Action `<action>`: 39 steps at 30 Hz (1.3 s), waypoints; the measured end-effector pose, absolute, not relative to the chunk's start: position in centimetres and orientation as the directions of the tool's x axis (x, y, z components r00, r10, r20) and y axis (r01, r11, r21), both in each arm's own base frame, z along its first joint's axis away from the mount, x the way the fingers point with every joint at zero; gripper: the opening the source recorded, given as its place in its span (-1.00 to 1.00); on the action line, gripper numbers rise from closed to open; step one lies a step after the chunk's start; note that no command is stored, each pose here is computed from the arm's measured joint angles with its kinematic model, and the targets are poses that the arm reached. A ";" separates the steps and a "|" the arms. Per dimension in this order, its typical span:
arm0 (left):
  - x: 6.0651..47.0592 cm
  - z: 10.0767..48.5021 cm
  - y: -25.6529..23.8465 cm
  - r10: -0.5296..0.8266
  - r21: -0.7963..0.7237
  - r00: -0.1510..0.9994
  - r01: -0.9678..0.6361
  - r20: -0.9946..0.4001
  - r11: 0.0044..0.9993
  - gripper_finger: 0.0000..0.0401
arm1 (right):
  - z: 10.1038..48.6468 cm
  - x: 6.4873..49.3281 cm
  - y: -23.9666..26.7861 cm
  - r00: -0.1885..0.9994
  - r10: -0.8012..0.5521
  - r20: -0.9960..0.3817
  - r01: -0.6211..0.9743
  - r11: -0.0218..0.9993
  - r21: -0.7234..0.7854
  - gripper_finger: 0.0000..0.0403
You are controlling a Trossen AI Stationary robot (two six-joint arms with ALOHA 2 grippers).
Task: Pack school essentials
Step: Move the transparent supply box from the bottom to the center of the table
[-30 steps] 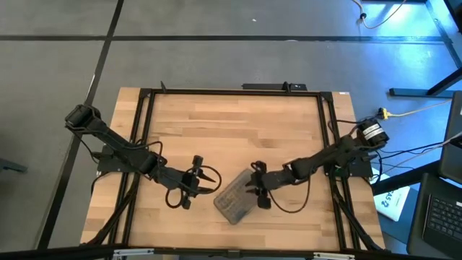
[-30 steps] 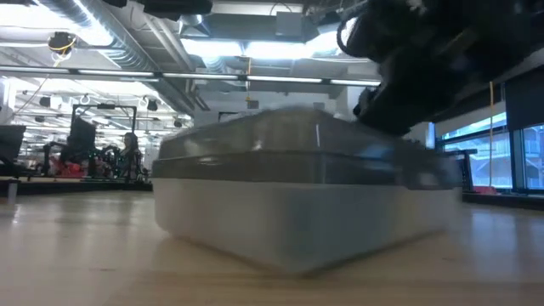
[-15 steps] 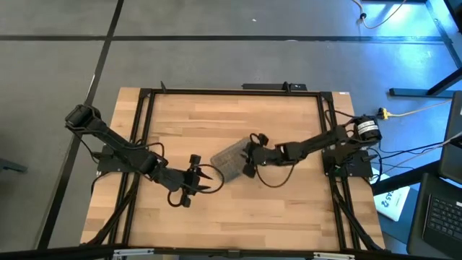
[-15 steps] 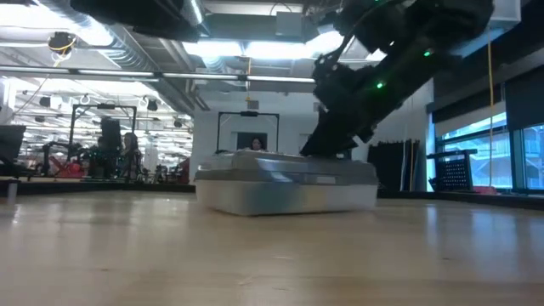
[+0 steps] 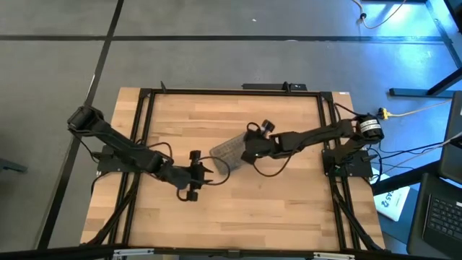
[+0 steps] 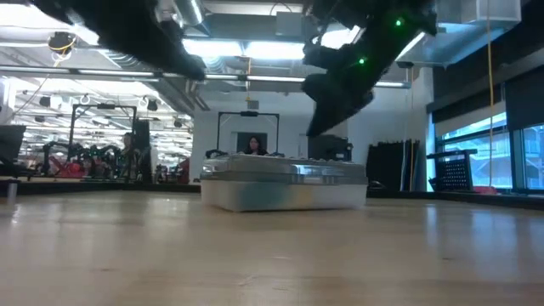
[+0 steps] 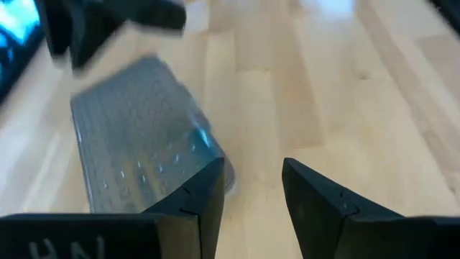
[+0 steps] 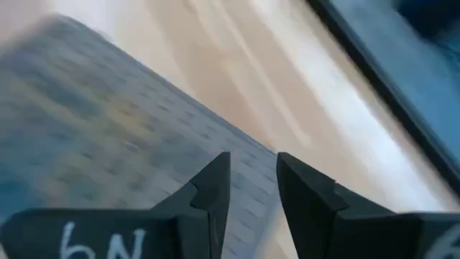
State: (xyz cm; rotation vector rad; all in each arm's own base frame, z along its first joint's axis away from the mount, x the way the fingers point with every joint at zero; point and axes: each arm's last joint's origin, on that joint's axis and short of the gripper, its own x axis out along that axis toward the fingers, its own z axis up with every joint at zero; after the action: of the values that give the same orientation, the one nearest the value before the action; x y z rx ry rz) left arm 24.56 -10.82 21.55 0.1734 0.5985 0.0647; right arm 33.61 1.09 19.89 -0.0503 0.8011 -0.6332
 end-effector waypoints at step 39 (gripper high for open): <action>27.2 14.7 -3.2 0.324 0.134 0.565 -0.352 -0.758 0.926 -0.33 | 16.3 30.2 -0.8 0.298 -0.131 -0.946 0.364 0.931 -0.014 -0.42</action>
State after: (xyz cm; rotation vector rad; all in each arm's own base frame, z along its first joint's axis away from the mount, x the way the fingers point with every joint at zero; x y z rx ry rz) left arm 27.23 -3.24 14.66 -0.0341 0.8846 0.3976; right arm 30.24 -0.79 16.26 0.2187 1.2269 -0.3323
